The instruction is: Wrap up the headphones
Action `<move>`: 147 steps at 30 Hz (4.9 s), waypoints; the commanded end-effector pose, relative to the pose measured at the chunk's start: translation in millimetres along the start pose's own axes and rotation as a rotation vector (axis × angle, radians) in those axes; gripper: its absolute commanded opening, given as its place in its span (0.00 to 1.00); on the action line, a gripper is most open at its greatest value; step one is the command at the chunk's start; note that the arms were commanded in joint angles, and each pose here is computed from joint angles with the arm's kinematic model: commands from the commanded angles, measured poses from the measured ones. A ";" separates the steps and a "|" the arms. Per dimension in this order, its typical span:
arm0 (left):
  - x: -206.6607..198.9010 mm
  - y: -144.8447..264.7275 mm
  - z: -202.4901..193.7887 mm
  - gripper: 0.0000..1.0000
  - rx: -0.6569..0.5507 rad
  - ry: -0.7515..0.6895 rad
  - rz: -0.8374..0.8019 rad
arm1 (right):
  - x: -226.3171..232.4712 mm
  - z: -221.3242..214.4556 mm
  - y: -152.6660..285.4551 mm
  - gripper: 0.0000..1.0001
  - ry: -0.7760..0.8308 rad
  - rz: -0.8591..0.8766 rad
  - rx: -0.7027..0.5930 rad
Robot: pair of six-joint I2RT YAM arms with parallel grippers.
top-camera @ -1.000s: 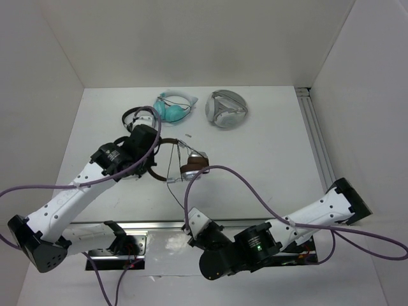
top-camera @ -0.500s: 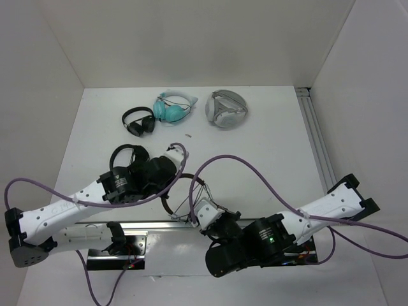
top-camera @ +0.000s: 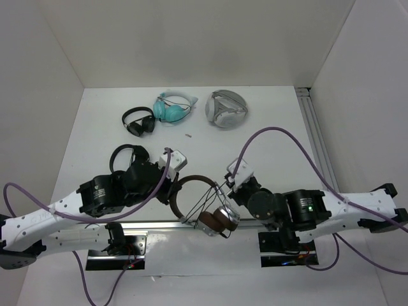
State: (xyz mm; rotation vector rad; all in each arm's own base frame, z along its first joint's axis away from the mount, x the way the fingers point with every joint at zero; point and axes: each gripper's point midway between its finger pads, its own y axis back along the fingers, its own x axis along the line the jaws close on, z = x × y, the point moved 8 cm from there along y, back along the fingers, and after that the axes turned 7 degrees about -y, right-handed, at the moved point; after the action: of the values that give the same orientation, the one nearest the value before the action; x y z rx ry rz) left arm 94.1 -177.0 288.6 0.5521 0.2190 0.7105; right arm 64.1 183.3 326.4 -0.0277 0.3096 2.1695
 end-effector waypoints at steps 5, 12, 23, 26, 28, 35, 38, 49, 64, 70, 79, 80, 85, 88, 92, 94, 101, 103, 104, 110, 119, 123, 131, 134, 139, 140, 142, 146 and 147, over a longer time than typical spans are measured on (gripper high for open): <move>-10.6 14.8 14.9 0.00 -0.089 -0.091 -0.165 | 2.3 8.1 -51.5 0.08 -0.005 0.004 -0.020; 12.4 25.4 29.8 0.00 -0.137 -0.008 0.083 | -17.0 -2.4 -89.5 0.09 -0.067 0.049 0.005; 26.3 43.8 36.0 0.00 -0.234 0.051 0.180 | -25.9 -17.9 -135.7 0.24 -0.182 0.306 0.044; 28.0 47.5 40.1 0.00 -0.236 0.062 0.199 | -16.7 -31.6 -144.7 0.33 -0.199 0.353 0.065; 29.7 47.5 43.9 0.00 -0.242 0.074 0.226 | -13.1 -43.2 -150.4 0.40 -0.196 0.363 0.094; 34.2 53.0 50.2 0.00 -0.274 0.117 0.274 | -8.3 -65.9 -158.1 0.47 -0.242 0.372 0.098; 38.9 58.7 54.1 0.00 -0.293 0.148 0.320 | -6.8 -77.7 -158.6 0.50 -0.249 0.370 0.132; 61.3 65.5 46.0 0.00 -0.282 0.292 0.611 | -31.1 -94.7 -128.3 0.85 -0.387 0.202 0.088; 57.8 19.2 24.7 0.00 -0.230 0.442 0.645 | -72.3 -93.5 -93.1 1.00 -0.607 -0.366 0.086; 56.8 -9.1 8.1 0.00 -0.193 0.521 0.658 | -103.5 -75.4 -65.5 1.00 -0.701 -0.728 0.053; 67.6 -58.3 -13.4 0.00 -0.081 0.586 0.627 | -107.9 -42.6 -39.2 1.00 -0.767 -0.648 0.001; 67.0 -62.7 -14.5 0.00 -0.076 0.573 0.617 | -107.3 -44.2 -38.5 1.00 -0.754 -0.640 0.016; 67.4 -80.1 -14.0 0.00 -0.066 0.597 0.550 | -107.3 -43.6 -34.4 1.00 -0.734 -0.622 0.035; 72.2 -91.9 -12.9 0.00 -0.042 0.594 0.505 | -104.7 -46.6 -35.8 1.00 -0.727 -0.607 0.063; 81.7 -113.6 -4.9 0.00 -0.021 0.602 0.494 | -103.9 -41.8 -34.0 1.00 -0.721 -0.600 0.069; 86.9 -129.3 -1.5 0.00 0.000 0.583 0.492 | -105.4 -35.7 -31.4 1.00 -0.719 -0.595 0.061; 100.2 -176.1 19.6 0.00 0.027 0.561 0.429 | -107.4 -30.9 -26.6 1.00 -0.691 -0.579 0.063; 105.0 -197.0 24.7 0.00 0.046 0.560 0.410 | -107.4 -30.9 -26.6 1.00 -0.691 -0.579 0.063; 108.5 -204.4 26.9 0.00 0.053 0.566 0.408 | -107.4 -30.9 -26.6 1.00 -0.691 -0.579 0.063; 114.0 -271.8 30.5 0.00 0.165 0.536 0.376 | -107.8 -37.0 -25.4 1.00 -0.656 -0.585 0.092; 117.6 -326.3 29.2 0.09 0.213 0.572 0.365 | -108.6 -45.5 -27.3 1.00 -0.621 -0.605 0.106; 120.5 -324.5 14.1 0.37 0.241 0.589 0.431 | -108.4 -47.3 -28.6 1.00 -0.612 -0.604 0.108; 110.0 -282.1 34.4 0.78 0.157 0.562 0.468 | -102.4 -45.4 -33.4 1.00 -0.624 -0.543 0.109; 109.9 -252.7 49.6 0.99 0.106 0.565 0.479 | -98.6 -35.9 -32.9 1.00 -0.636 -0.480 0.106; 100.8 -167.4 87.6 0.99 -0.042 0.540 0.484 | -99.0 -7.5 -18.7 1.00 -0.641 -0.400 0.088; 95.6 -151.2 92.3 0.99 -0.059 0.521 0.491 | -99.4 -3.4 -15.2 1.00 -0.632 -0.383 0.092; 84.6 -114.2 87.7 0.99 -0.047 0.487 0.550 | -99.3 8.5 -5.0 1.00 -0.630 -0.331 0.101; 67.7 -22.4 70.5 0.99 -0.117 0.504 0.542 | -96.9 29.0 14.9 1.00 -0.637 -0.213 0.115; 66.4 11.5 63.4 0.99 -0.183 0.530 0.513 | -96.8 30.1 20.0 1.00 -0.634 -0.198 0.131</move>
State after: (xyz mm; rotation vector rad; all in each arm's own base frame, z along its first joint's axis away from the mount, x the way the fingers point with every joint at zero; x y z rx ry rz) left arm 200.1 -202.5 347.0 0.2026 0.5220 1.2810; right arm 124.0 109.3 361.0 0.6383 0.0105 1.7542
